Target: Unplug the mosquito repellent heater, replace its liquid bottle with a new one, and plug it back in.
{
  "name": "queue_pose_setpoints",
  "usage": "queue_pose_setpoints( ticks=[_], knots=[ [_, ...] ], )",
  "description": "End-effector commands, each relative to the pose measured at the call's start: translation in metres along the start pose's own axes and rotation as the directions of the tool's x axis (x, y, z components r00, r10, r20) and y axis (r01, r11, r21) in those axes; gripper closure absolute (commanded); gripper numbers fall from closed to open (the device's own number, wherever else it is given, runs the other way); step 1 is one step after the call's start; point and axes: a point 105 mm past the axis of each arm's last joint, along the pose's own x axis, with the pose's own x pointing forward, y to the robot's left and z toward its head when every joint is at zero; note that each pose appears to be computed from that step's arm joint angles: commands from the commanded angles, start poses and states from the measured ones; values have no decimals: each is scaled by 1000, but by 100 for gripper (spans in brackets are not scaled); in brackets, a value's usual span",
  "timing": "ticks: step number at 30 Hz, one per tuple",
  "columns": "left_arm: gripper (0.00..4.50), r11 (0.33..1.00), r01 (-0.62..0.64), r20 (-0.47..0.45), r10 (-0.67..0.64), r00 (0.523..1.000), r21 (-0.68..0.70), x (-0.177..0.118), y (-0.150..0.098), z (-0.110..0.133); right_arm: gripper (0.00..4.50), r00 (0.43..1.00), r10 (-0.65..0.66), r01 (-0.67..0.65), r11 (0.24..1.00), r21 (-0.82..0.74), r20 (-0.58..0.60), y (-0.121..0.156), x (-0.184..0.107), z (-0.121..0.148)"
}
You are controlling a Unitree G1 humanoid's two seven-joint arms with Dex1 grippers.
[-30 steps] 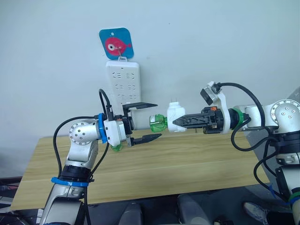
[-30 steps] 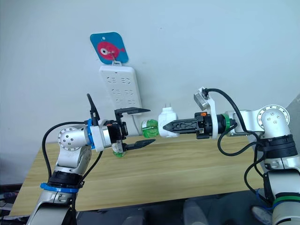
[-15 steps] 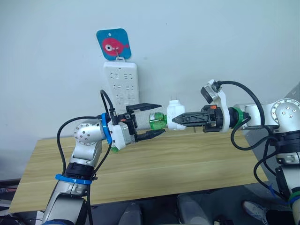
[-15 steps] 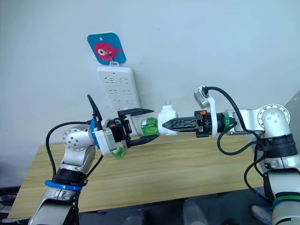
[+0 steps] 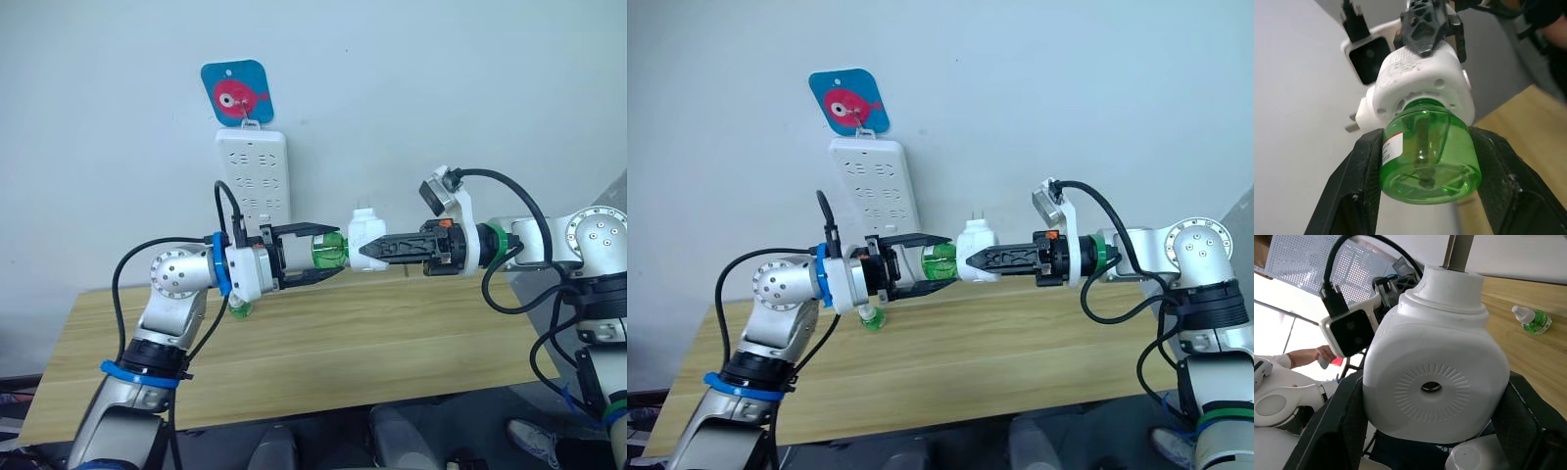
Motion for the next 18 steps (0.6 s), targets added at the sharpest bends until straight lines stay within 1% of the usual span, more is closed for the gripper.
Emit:
queue_pose_setpoints(
  ticks=[1, 3, 5, 7, 8, 9, 11, 12, 14, 16, 18],
  knots=[
    [226, 962, 20, -73, -42, 996, -271, -5, -1, -4, 141, 999, 49, -47, 997, -59, 22, 16, -3, 10],
    [226, 900, 35, -112, -92, 989, -434, -6, -2, -5, 141, 999, 49, -48, 997, -63, 16, 17, -3, 10],
    [226, 827, 22, -139, -120, 983, -562, -8, 0, -6, 141, 999, 48, -47, 996, -71, 10, 17, -3, 10],
    [226, 720, 19, -162, -182, 970, -694, -12, -1, -8, 141, 999, 46, -46, 995, -84, 0, 17, -3, 10],
    [226, 664, 16, -168, -212, 963, -747, -14, -2, -8, 141, 999, 41, -42, 994, -101, -15, 18, -3, 9],
    [226, 627, 12, -171, -230, 958, -779, -16, -2, -8, 141, 999, 36, -39, 993, -113, -26, 18, -3, 8],
    [226, 519, -1, -157, -256, 954, -855, -17, -2, -5, 141, 999, 37, -42, 990, -132, -37, 20, -3, 8],
    [226, 490, -4, -148, -256, 955, -872, -16, 0, -4, 141, 998, 41, -45, 990, -137, -37, 20, -3, 9],
    [226, 462, -9, -129, -229, 965, -887, -12, 7, -2, 141, 998, 47, -52, 988, -144, -34, 20, -3, 10],
    [226, 457, -4, -115, -215, 970, -889, -10, 10, -1, 141, 998, 53, -58, 987, -147, -34, 21, -4, 11],
    [226, 468, -15, -123, -201, 972, -883, -13, 11, -4, 141, 998, 54, -59, 987, -149, -36, 21, -5, 11]
  ],
)
